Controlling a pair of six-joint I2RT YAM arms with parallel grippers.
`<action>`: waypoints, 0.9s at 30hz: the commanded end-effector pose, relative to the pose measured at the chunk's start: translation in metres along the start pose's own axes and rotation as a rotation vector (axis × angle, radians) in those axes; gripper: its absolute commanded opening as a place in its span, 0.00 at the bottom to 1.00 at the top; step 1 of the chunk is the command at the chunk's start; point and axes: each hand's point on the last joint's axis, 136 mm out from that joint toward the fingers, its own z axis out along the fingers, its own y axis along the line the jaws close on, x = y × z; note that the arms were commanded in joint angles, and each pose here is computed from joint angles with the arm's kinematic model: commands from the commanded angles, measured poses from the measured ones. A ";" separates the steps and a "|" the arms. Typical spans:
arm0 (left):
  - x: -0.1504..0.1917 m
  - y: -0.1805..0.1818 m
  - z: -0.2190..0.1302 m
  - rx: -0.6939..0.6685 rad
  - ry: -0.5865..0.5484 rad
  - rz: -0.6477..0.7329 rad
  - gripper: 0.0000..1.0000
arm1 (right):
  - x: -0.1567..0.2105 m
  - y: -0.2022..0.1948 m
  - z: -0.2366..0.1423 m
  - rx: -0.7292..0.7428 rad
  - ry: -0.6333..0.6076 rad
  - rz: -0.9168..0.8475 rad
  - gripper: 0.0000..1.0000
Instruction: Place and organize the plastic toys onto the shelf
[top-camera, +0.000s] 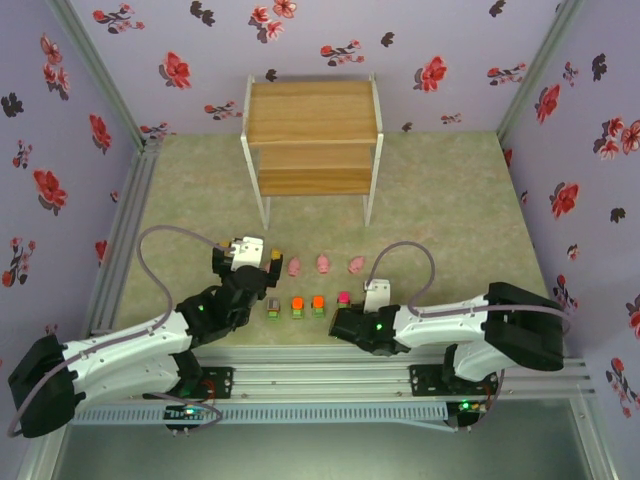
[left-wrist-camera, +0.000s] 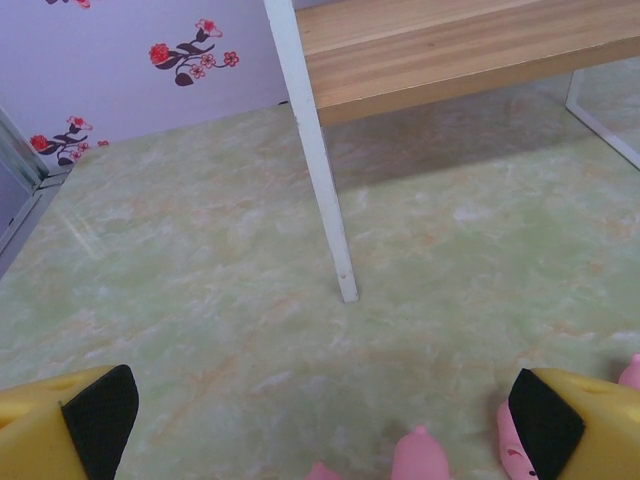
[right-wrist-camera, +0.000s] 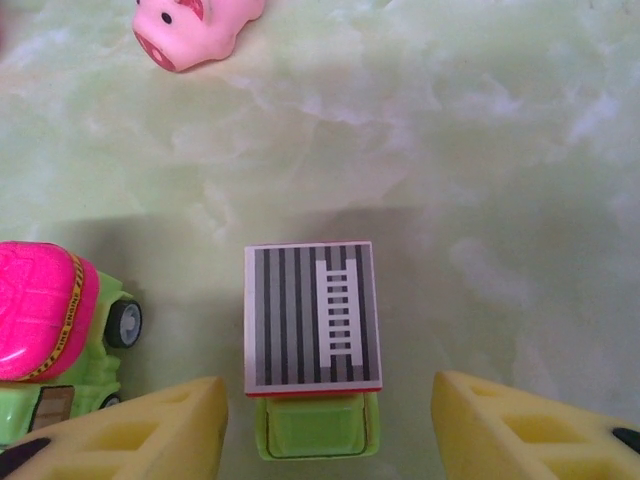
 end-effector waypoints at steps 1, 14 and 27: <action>-0.011 0.001 0.000 -0.009 -0.009 -0.036 1.00 | 0.001 -0.002 0.002 0.010 -0.017 0.019 0.39; -0.008 0.000 0.003 -0.008 0.002 -0.035 1.00 | -0.002 -0.002 0.003 0.024 -0.039 0.005 0.33; -0.005 -0.001 0.006 -0.005 0.015 -0.032 1.00 | 0.001 -0.002 0.008 0.029 -0.036 0.008 0.27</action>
